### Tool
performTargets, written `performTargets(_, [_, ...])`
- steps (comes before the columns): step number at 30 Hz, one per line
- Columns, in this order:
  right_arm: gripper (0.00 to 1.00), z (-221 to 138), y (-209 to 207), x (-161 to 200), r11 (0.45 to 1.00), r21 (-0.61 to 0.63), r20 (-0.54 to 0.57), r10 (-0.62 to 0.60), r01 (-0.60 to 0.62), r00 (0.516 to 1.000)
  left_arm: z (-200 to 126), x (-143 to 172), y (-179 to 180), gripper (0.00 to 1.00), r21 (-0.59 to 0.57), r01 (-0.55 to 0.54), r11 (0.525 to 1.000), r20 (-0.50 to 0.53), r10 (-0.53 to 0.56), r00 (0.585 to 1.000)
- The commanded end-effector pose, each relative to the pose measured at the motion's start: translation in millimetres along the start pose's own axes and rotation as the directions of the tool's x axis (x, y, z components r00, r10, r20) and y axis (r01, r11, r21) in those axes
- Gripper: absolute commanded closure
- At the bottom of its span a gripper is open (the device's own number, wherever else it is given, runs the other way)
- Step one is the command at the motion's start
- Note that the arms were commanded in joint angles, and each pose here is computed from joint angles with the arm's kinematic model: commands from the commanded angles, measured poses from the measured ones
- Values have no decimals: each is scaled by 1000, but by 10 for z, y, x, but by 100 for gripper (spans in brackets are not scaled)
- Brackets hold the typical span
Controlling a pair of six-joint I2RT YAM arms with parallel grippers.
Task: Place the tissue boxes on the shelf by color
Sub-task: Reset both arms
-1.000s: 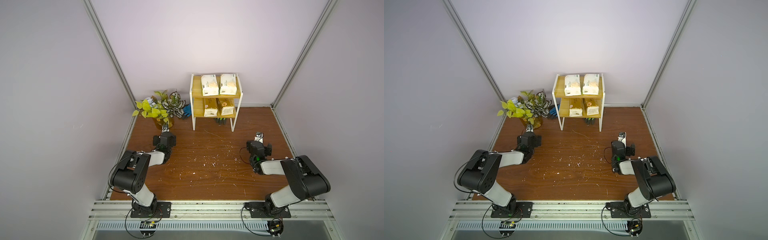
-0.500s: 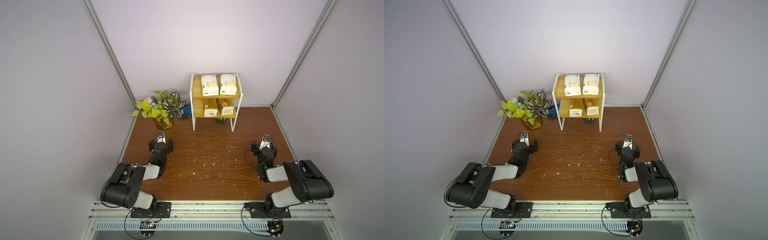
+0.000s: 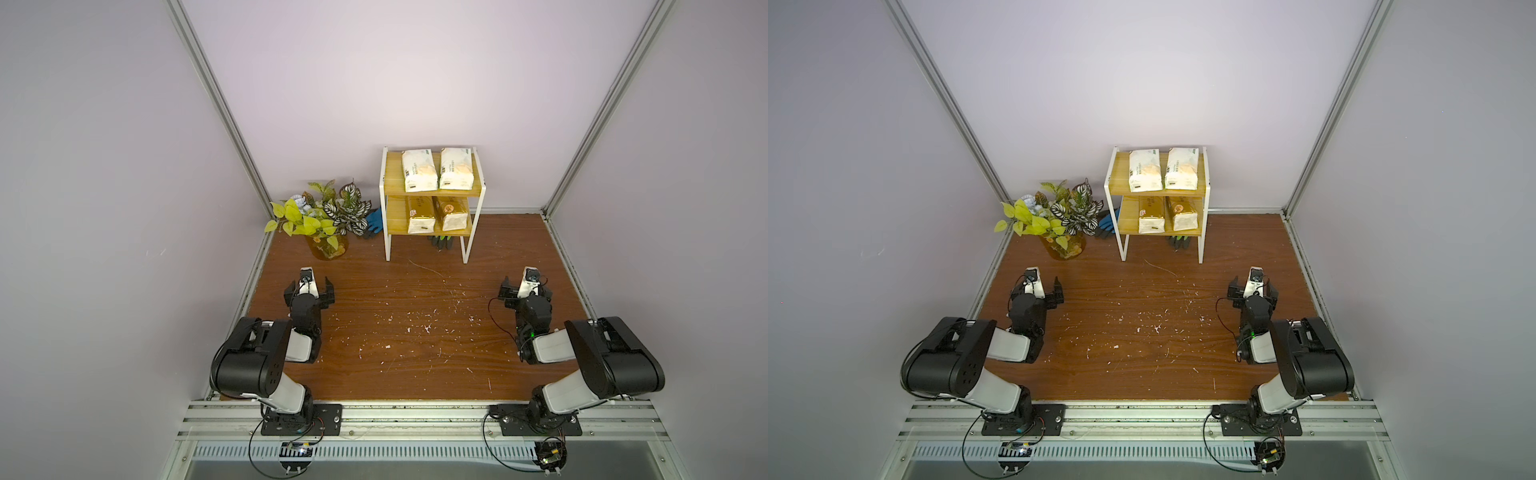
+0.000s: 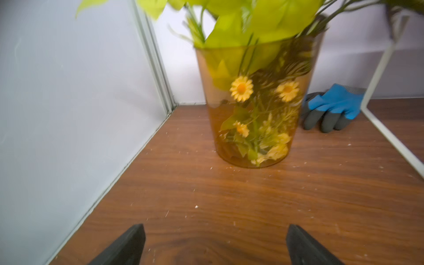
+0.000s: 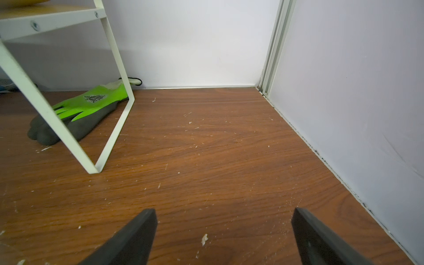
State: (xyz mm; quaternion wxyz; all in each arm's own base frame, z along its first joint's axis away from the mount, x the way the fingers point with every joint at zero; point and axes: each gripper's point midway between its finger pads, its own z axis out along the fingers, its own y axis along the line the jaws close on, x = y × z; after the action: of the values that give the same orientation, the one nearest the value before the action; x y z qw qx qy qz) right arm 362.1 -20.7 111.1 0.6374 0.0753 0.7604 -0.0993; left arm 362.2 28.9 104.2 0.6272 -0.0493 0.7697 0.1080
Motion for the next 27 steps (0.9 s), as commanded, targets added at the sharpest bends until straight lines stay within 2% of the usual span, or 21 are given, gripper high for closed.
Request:
performTargets(1, [0,8,14,-156,999,-11,58,36,-35,998,22,-204,-23,0,31,44,999,76,-47,996])
performTargets(24, [0,-6,8,-168,999,-11,73,38,-38,997,-58,-245,-31,0,0,24,1000,115,-24,993])
performTargets(27, [0,-4,7,-166,999,-11,73,38,-38,997,33,-209,-36,0,51,47,998,81,-51,995])
